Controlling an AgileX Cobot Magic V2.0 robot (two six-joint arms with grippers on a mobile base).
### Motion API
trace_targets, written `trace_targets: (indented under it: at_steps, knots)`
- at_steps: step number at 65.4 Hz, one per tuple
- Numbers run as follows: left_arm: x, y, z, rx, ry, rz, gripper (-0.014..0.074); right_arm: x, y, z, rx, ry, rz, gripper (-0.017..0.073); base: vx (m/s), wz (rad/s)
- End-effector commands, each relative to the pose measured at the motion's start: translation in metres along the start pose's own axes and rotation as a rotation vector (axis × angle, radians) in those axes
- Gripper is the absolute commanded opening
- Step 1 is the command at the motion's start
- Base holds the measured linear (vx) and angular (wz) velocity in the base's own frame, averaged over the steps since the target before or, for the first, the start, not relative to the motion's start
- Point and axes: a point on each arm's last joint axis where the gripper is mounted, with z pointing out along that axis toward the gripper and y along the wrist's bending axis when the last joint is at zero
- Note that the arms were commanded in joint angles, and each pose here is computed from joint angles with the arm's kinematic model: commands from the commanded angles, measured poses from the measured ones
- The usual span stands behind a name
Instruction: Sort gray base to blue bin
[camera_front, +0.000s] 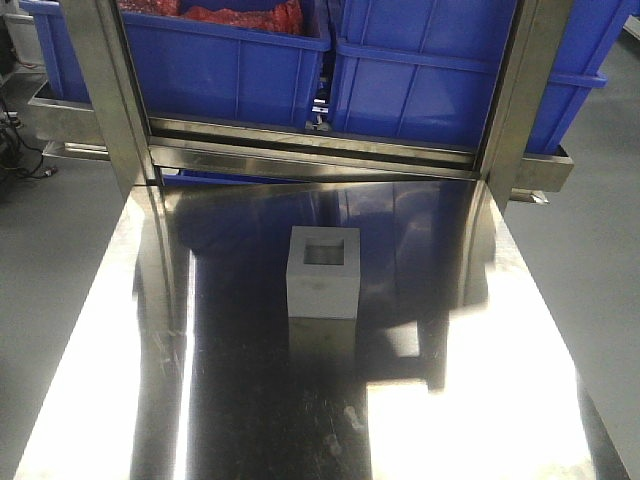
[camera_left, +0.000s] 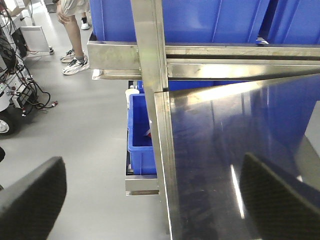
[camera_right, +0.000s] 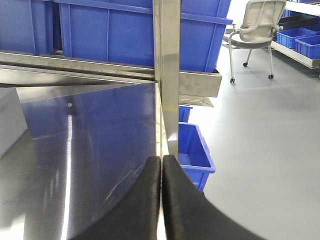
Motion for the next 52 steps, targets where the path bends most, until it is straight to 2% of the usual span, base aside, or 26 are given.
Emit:
trace_targets:
  at_steps: [1, 12, 22, 30, 39, 46, 52]
  knots:
    - [-0.017, 0.000, -0.003, 0.005, -0.094, -0.009, 0.0664, -0.006, 0.000, 0.000, 0.001, -0.073, -0.015, -0.0005, 0.00, 0.00]
    - [-0.016, 0.000, -0.002, 0.006, -0.081, -0.017, 0.0585, -0.006, 0.000, 0.000, 0.001, -0.073, -0.015, -0.0005, 0.00, 0.00]
    - [-0.016, -0.001, 0.012, 0.009, -0.013, 0.042, 0.0524, -0.006, 0.000, 0.000, 0.001, -0.073, -0.015, -0.0005, 0.00, 0.00]
    - [-0.031, -0.003, 0.032, 0.035, 0.031, 0.085, 0.0525, -0.006, 0.000, 0.000, 0.001, -0.073, -0.015, -0.0005, 0.00, 0.00]
    - [-0.047, -0.006, 0.063, 0.071, 0.094, 0.069, 0.0527, -0.006, 0.000, 0.000, 0.001, -0.073, -0.015, -0.0005, 0.00, 0.00]
    - [-0.057, -0.013, 0.087, 0.112, 0.134, 0.099, 0.0527, -0.006, 0.000, 0.000, 0.001, -0.073, -0.015, -0.0005, 0.00, 0.00]
    - [-0.066, -0.026, 0.103, 0.164, 0.158, 0.123, 0.0527, -0.006, 0.000, 0.000, 0.001, -0.073, -0.015, -0.0005, 0.00, 0.00]
